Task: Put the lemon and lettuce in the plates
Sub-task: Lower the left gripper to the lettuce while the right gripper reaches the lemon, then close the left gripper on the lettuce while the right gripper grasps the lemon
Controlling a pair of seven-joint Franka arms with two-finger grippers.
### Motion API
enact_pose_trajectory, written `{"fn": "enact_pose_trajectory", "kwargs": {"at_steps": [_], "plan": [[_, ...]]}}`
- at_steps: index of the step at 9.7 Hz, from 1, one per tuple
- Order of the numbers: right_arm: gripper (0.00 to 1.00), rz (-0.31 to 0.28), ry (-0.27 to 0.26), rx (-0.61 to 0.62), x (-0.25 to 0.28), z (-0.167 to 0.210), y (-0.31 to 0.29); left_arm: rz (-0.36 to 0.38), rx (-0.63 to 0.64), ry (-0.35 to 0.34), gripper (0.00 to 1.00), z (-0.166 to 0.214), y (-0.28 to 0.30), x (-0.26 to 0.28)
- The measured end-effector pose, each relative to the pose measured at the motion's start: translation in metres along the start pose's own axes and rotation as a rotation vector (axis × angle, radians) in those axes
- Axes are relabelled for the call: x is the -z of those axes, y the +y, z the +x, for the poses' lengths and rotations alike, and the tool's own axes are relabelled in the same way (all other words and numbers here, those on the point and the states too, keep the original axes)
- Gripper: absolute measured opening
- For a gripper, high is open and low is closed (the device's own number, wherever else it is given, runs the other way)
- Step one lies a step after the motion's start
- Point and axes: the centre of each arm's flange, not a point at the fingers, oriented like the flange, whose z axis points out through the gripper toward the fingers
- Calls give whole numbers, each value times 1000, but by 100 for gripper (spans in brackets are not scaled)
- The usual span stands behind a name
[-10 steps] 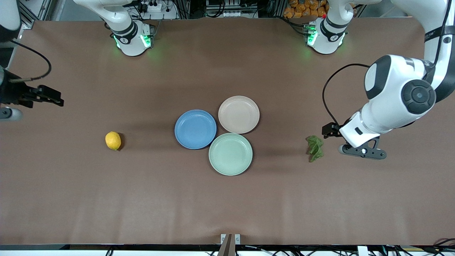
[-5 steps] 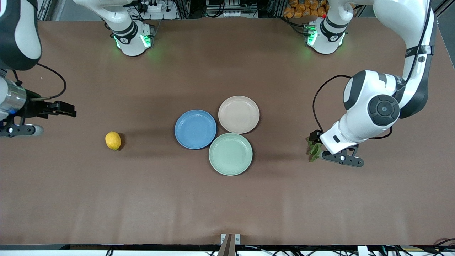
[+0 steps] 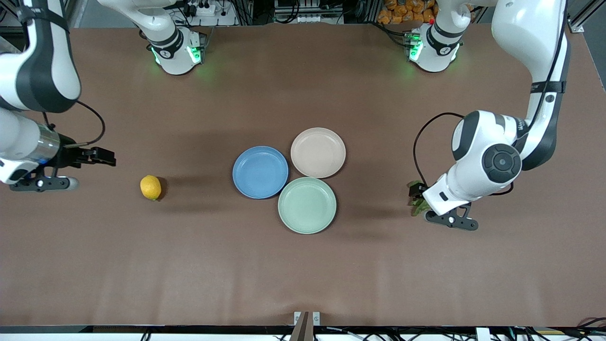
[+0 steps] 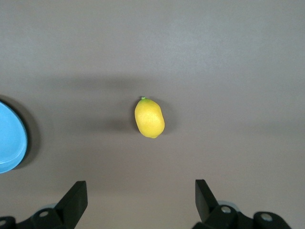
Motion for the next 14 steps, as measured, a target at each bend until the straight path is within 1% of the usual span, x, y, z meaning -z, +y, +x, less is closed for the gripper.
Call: {"fn": "enact_pose_trajectory", "kwargs": {"at_steps": [3,6,7,9,12,14], "plan": [[100,-2,-22,-2,-32,10,1,-3,42,-12,100,-4,-21,-43],[100,-6,-27,-4,-63,24,3,-6,72,-63,100,-13,-28,-83],[100,-8,-16,-5,-77,28,4,-6,77,-76,100,-15,-26,-94],[100,-12,21,-5,-111,28,4,-8,75,-96,100,-16,-24,-110],[100,-15,52,-5,-146,20,4,-9,72,-125,100,-19,-20,-129],[100,-17,77,-5,-167,13,4,-7,97,-140,100,-22,-20,-138]]}}
